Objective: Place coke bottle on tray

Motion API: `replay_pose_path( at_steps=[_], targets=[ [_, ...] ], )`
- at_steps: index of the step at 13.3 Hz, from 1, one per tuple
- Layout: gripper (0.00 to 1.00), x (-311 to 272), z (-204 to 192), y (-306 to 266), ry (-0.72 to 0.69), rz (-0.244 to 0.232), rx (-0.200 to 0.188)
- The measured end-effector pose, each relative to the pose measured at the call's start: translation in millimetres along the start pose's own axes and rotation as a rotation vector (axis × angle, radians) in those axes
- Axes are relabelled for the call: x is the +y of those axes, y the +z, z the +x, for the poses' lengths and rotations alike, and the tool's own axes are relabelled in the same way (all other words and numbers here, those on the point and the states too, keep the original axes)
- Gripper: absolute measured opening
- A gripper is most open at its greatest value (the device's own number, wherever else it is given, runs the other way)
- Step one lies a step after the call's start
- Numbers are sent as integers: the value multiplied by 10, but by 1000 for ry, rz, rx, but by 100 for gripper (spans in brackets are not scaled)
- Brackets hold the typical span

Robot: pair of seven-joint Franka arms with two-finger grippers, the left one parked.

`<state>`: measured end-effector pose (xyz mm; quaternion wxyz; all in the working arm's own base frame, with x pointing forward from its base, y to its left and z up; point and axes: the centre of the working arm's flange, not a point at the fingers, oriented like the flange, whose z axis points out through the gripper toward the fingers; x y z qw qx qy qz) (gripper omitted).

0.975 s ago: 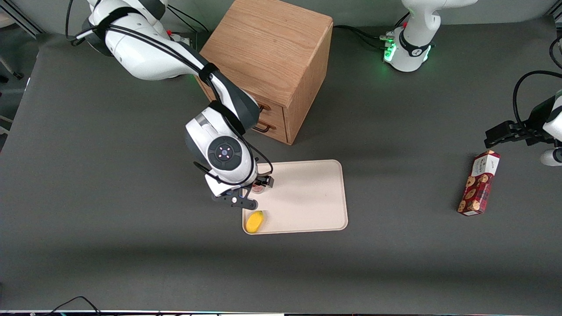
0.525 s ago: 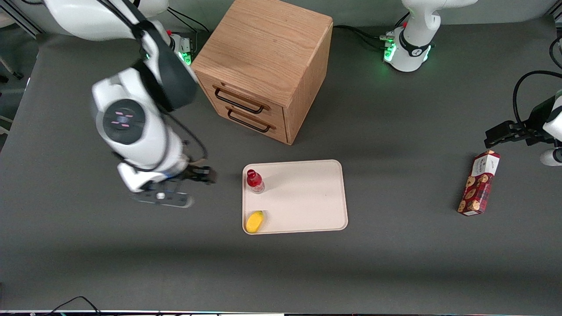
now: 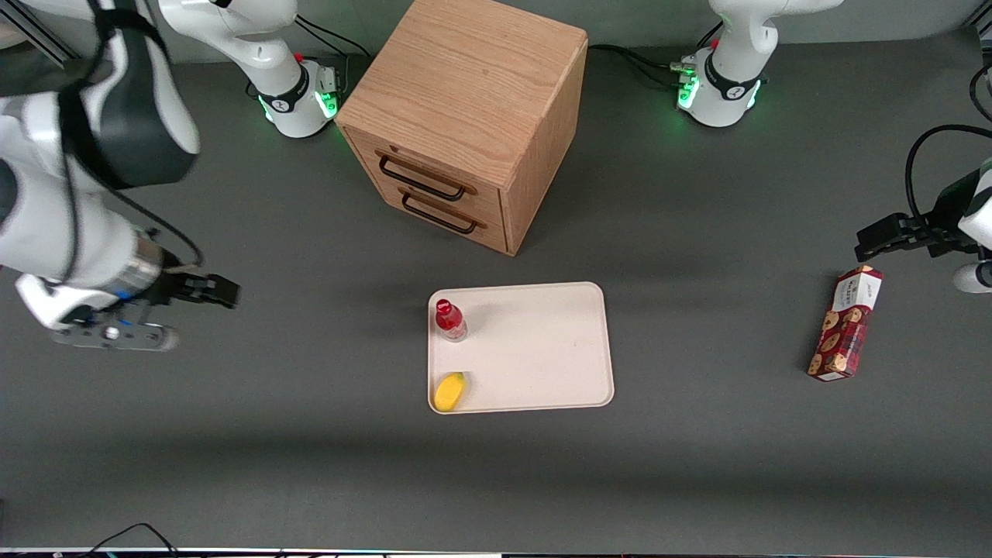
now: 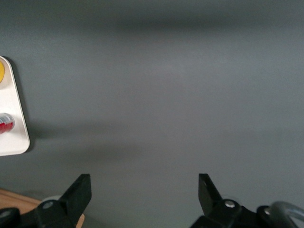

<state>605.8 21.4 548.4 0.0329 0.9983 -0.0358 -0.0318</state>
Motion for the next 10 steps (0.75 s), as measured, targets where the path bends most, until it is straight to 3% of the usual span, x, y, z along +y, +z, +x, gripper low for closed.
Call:
replay_pose_path(
  at_steps=[3, 6, 10],
  targets=[
    [100, 440, -153, -216, 43, 35, 61],
    [100, 420, -151, -303, 41, 42, 139],
    [100, 404, -131, -228, 39, 44, 145]
  ],
)
